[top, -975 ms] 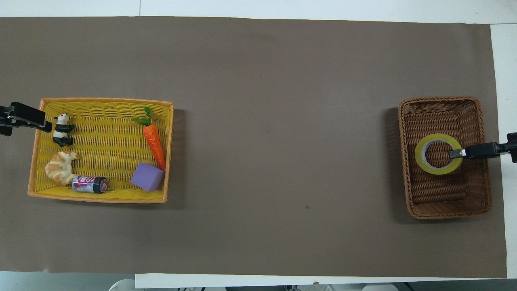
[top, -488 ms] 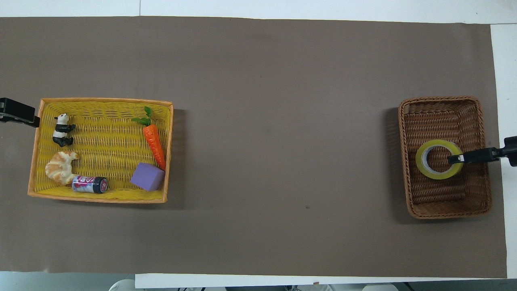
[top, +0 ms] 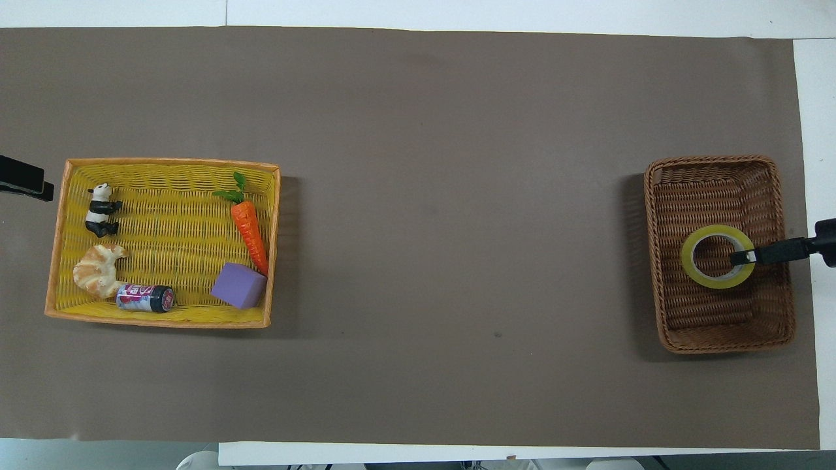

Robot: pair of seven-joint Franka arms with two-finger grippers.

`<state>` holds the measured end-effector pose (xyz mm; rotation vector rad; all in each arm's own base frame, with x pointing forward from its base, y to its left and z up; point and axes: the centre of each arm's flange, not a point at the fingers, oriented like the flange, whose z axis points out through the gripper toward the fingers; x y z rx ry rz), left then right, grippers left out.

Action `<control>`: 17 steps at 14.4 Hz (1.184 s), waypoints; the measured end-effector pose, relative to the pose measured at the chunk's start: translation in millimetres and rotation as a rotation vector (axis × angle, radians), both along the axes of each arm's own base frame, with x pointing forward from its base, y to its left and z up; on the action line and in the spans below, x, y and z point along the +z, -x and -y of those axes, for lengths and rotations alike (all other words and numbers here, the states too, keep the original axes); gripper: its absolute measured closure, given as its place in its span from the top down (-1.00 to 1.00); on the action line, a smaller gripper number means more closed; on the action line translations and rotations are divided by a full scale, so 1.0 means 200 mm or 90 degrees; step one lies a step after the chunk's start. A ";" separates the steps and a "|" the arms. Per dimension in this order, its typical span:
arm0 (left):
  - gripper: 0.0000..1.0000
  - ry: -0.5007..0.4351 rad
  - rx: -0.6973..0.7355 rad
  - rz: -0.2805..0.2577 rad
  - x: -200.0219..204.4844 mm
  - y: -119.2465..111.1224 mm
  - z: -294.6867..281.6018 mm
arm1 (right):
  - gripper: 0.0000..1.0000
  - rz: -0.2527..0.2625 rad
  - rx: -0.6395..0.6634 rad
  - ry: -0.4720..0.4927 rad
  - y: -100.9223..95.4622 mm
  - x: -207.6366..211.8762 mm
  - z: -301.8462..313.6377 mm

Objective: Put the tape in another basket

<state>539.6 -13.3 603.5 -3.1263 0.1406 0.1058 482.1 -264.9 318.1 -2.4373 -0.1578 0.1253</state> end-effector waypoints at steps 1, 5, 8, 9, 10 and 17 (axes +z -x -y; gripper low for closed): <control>1.00 0.000 -0.005 -0.005 -0.01 0.00 0.02 | 1.00 0.001 0.011 0.014 -0.01 0.01 0.01; 1.00 0.001 -0.023 -0.025 -0.02 0.00 0.10 | 1.00 0.030 0.063 0.089 -0.10 0.21 0.02; 1.00 0.001 -0.025 -0.033 -0.03 -0.01 0.10 | 1.00 0.071 0.119 0.181 -0.19 0.43 -0.08; 1.00 0.001 -0.031 -0.034 -0.02 -0.01 0.12 | 1.00 0.077 0.129 0.210 -0.23 0.52 -0.15; 1.00 0.000 -0.040 -0.035 -0.02 0.00 0.16 | 1.00 0.079 0.133 0.239 -0.27 0.61 -0.24; 1.00 -0.001 -0.042 -0.046 -0.04 0.01 0.17 | 1.00 -0.022 -0.030 0.376 -0.30 1.17 -0.88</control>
